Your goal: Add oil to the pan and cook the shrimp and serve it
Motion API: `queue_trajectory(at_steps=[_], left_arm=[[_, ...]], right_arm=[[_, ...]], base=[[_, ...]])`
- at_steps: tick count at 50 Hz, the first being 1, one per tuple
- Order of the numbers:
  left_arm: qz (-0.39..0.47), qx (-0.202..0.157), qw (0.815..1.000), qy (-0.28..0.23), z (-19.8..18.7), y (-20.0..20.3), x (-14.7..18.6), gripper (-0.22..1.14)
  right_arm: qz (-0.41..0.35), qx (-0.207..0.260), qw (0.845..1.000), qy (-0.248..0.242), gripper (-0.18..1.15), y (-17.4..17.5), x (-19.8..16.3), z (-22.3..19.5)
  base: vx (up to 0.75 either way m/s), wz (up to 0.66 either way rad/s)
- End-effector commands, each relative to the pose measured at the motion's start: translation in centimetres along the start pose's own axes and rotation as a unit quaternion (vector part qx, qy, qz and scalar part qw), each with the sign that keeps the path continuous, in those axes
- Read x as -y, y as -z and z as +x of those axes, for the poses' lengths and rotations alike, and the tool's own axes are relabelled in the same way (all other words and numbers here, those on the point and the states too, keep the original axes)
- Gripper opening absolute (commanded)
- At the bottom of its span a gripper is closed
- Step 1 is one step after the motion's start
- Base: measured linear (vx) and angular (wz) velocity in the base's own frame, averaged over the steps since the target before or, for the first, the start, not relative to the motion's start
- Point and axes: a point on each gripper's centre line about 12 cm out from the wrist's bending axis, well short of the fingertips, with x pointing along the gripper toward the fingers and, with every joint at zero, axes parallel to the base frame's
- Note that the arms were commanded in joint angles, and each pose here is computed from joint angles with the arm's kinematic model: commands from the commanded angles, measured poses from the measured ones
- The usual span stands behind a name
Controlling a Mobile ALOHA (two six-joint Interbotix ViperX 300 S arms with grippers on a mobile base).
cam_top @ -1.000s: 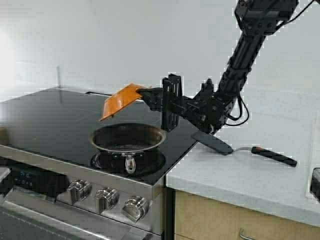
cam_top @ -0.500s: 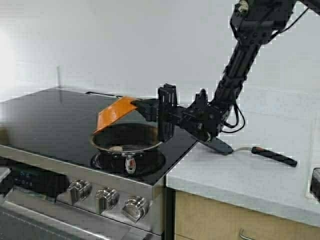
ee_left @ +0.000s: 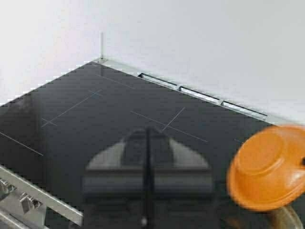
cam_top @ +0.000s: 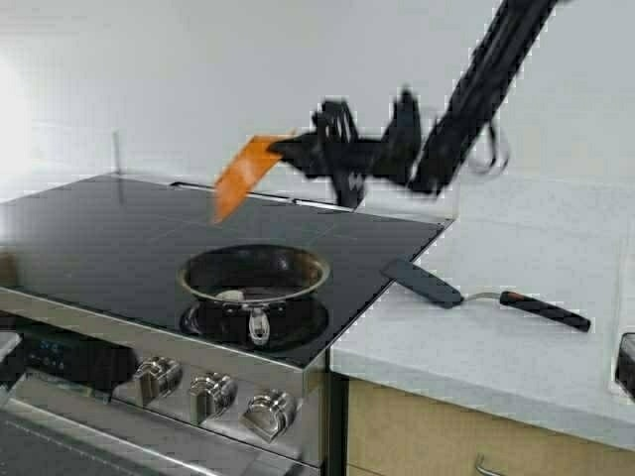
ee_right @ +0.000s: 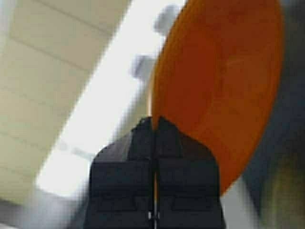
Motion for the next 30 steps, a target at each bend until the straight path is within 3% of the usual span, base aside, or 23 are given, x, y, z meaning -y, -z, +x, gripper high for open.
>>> queue_trajectory(at_steps=[1, 8, 17, 23, 26, 30], left_arm=[[-0.001, 0.002, 1.000, -0.001, 0.2, -0.3, 0.0, 0.03], [-0.002, 0.002, 1.000, -0.001, 0.2, -0.3, 0.0, 0.03], [-0.002, 0.002, 1.000, 0.000, 0.2, -0.2, 0.0, 0.03], [-0.001, 0.001, 1.000, 0.000, 0.2, -0.2, 0.0, 0.03], [-0.001, 0.000, 1.000, 0.000, 0.2, -0.1, 0.0, 0.03], [-0.001, -0.002, 1.000, 0.000, 0.3, 0.0, 0.0, 0.03]], right_arm=[[-0.138, -0.042, 0.985, 0.090, 0.05, -3.8, -4.7, -1.4], [-0.285, -0.091, 0.922, 0.248, 0.05, -6.0, -6.7, -4.7], [-0.396, -0.083, 0.819, 0.407, 0.05, -8.0, -8.3, -10.7], [-0.420, -0.063, 0.756, 0.498, 0.05, -9.4, -8.5, -14.7], [-0.432, -0.061, 0.718, 0.542, 0.05, -10.3, -8.2, -16.9], [-0.460, -0.087, 0.649, 0.600, 0.05, -11.3, -7.4, -19.4]], base=[[0.00, 0.00], [0.00, 0.00], [0.00, 0.00], [0.00, 0.00], [0.00, 0.00], [0.00, 0.00]])
